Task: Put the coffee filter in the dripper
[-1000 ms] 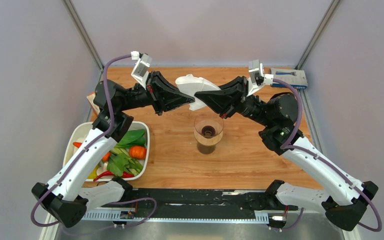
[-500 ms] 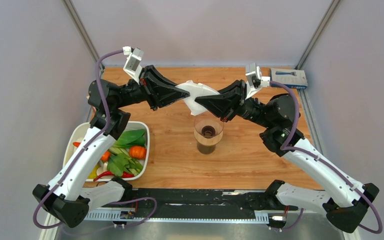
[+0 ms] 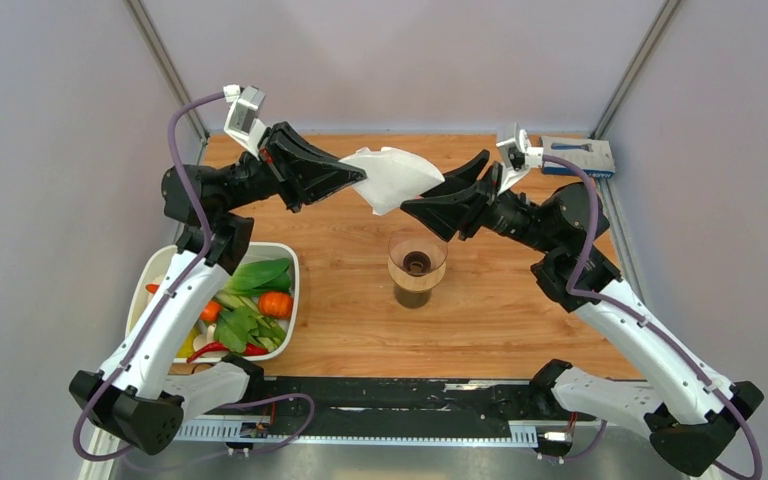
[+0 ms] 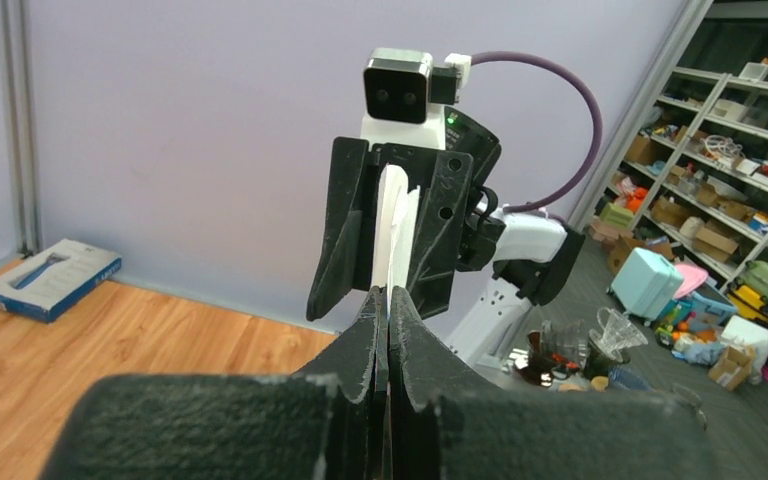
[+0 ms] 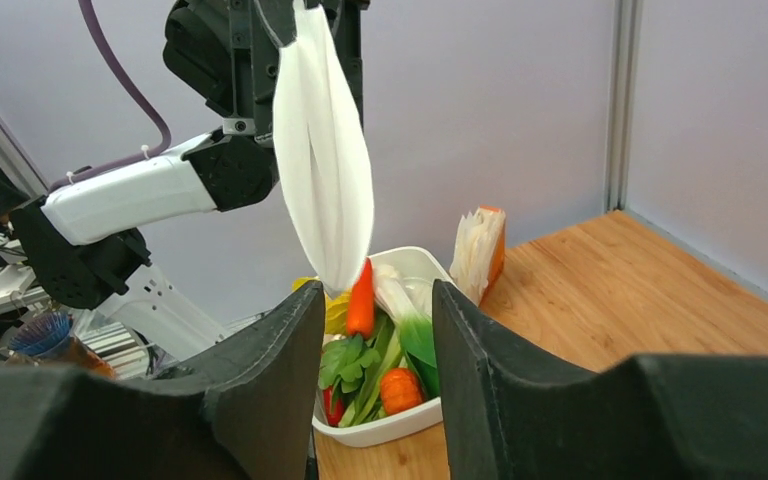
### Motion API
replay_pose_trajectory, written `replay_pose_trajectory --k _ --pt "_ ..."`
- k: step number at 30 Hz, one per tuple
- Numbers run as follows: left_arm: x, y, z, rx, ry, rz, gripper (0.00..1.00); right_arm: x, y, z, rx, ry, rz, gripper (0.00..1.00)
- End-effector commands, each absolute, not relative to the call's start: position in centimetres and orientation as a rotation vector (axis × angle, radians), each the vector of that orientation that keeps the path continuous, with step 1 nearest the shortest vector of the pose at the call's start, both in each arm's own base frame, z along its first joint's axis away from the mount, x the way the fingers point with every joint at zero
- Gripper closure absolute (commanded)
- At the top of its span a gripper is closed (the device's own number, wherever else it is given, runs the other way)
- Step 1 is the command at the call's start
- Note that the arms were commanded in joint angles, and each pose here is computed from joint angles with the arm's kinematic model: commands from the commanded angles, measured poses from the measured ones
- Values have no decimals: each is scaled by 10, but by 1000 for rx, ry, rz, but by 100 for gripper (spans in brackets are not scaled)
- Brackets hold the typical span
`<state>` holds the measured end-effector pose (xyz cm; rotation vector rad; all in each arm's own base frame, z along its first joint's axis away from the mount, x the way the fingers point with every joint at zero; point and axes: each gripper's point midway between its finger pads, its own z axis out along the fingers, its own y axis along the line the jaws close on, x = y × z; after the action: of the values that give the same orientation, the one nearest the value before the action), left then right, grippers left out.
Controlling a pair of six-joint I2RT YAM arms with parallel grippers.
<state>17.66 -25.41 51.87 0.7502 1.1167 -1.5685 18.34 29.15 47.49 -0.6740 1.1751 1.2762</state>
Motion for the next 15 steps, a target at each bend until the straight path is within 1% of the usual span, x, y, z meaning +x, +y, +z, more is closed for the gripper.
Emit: replay_pose_trajectory --k 1,4,5,8,10,11,12,15 --pt "174 -251 522 750 1082 -1591 100 175 273 495 -684 1124 1249 54" --pt "175 -252 520 749 1086 -1596 100 180 269 501 -674 1116 1230 52" --pt "175 -252 520 748 1086 -1600 100 180 268 502 -675 1115 1230 50" --pt "176 -252 521 745 1086 -1606 100 181 272 504 -686 1116 1245 35" --pt "177 -253 520 745 1091 -1611 100 179 274 506 -701 1114 1260 33" --pt "176 -253 520 746 1092 -1613 100 178 275 507 -708 1110 1265 35" --pt "177 -253 519 745 1096 -1613 100 178 275 509 -713 1105 1263 42" --pt "176 -253 516 749 1102 -1614 100 176 274 511 -732 1085 1247 83"
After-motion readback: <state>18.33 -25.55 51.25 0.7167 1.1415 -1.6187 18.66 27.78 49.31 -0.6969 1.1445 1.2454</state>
